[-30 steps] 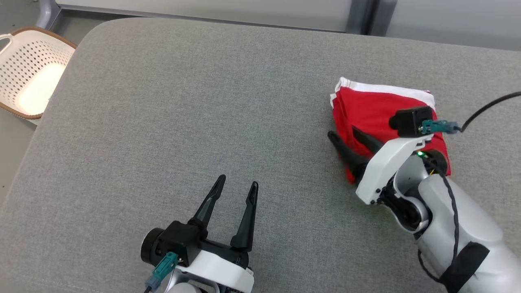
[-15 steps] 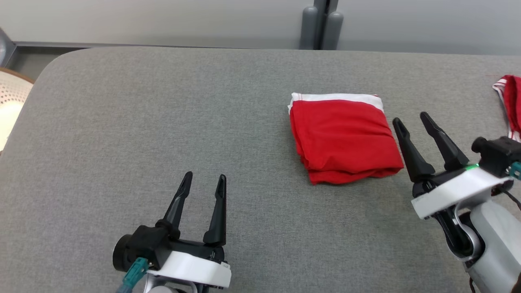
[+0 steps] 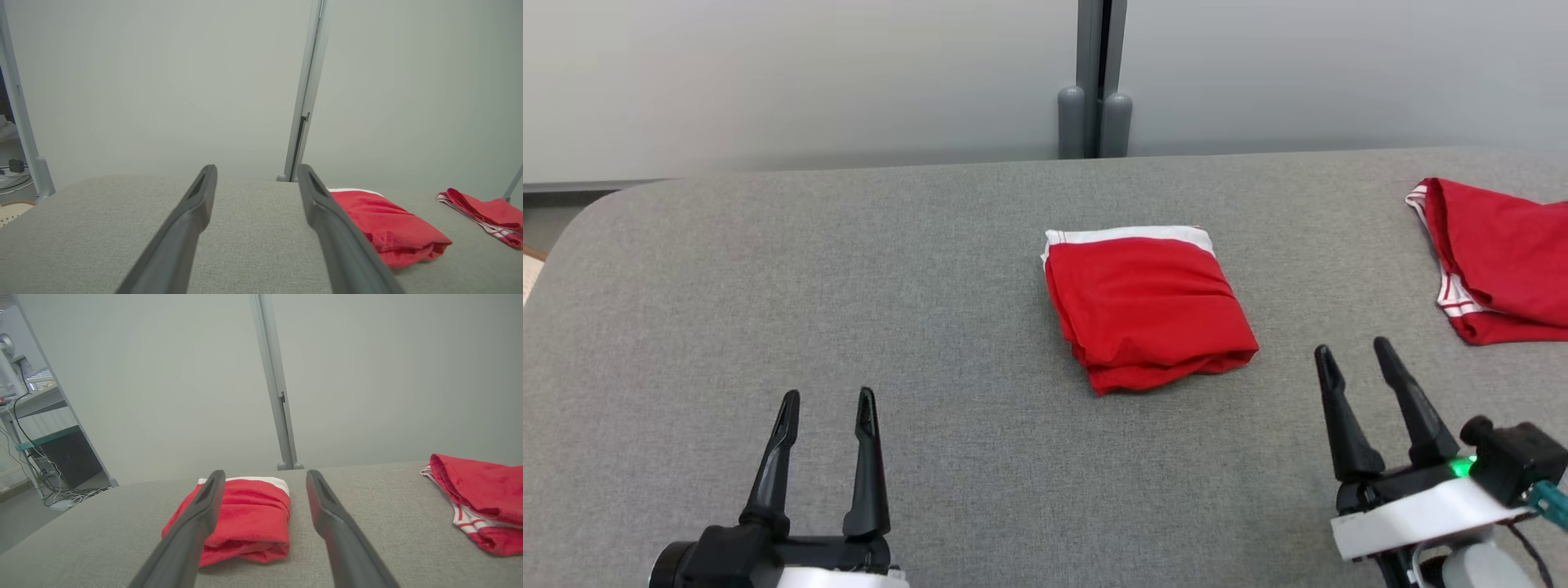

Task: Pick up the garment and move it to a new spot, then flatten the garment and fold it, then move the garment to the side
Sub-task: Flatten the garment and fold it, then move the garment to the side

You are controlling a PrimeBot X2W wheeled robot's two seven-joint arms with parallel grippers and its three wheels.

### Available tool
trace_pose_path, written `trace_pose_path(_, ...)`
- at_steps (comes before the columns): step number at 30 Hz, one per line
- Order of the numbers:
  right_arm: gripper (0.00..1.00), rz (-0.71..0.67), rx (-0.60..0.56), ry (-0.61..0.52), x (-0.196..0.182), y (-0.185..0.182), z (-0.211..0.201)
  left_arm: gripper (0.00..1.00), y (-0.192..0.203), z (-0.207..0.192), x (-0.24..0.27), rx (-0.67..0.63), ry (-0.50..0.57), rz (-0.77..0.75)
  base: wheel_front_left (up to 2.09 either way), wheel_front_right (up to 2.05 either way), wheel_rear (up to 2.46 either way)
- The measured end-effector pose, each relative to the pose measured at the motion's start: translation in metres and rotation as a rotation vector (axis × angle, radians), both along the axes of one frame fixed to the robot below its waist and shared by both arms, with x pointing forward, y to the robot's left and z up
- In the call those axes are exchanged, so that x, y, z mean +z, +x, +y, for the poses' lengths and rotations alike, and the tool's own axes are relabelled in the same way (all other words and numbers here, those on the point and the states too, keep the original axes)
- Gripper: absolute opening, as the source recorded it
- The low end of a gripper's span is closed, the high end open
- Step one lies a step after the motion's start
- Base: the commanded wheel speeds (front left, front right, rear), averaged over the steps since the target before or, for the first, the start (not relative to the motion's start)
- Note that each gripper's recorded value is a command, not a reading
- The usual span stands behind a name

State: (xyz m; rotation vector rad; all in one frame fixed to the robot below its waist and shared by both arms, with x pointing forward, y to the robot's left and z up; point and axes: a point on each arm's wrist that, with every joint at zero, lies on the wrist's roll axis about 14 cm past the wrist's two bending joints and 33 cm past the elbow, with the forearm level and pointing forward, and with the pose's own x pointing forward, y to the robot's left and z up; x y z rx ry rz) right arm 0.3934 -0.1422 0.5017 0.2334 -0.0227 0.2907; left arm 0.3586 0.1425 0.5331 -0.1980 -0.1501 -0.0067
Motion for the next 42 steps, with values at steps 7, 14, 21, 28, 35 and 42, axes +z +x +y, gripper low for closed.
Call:
trace_pose_path(7, 1.00, -0.048, -0.024, -0.010, 0.010, -0.031, 0.008, 1.00, -0.021, 0.011, -0.007, 0.033, 0.022, 0.025, 0.00, 0.00, 0.00)
trace_pose_path(14, 1.00, -0.055, -0.029, -0.034, 0.009, -0.047, 0.010, 1.00, -0.032, 0.010, -0.012, 0.045, 0.059, 0.038, 0.00, 0.00, 0.00)
trace_pose_path(21, 1.00, -0.050, -0.034, -0.017, 0.008, -0.052, 0.014, 1.00, -0.039, 0.011, -0.025, 0.048, 0.091, 0.079, 0.00, 0.00, 0.00)
trace_pose_path(28, 1.00, -0.052, -0.032, -0.009, 0.008, -0.054, 0.017, 1.00, -0.041, 0.012, -0.026, 0.047, 0.091, 0.080, 0.00, 0.00, 0.00)
trace_pose_path(35, 1.00, -0.053, -0.034, -0.005, 0.009, -0.055, 0.016, 1.00, -0.042, 0.013, -0.029, 0.046, 0.092, 0.090, 0.00, 0.00, 0.00)
trace_pose_path(42, 1.00, -0.047, -0.027, -0.006, 0.007, -0.053, 0.018, 1.00, -0.043, 0.014, -0.035, 0.047, 0.093, 0.107, 0.00, 0.00, 0.00)
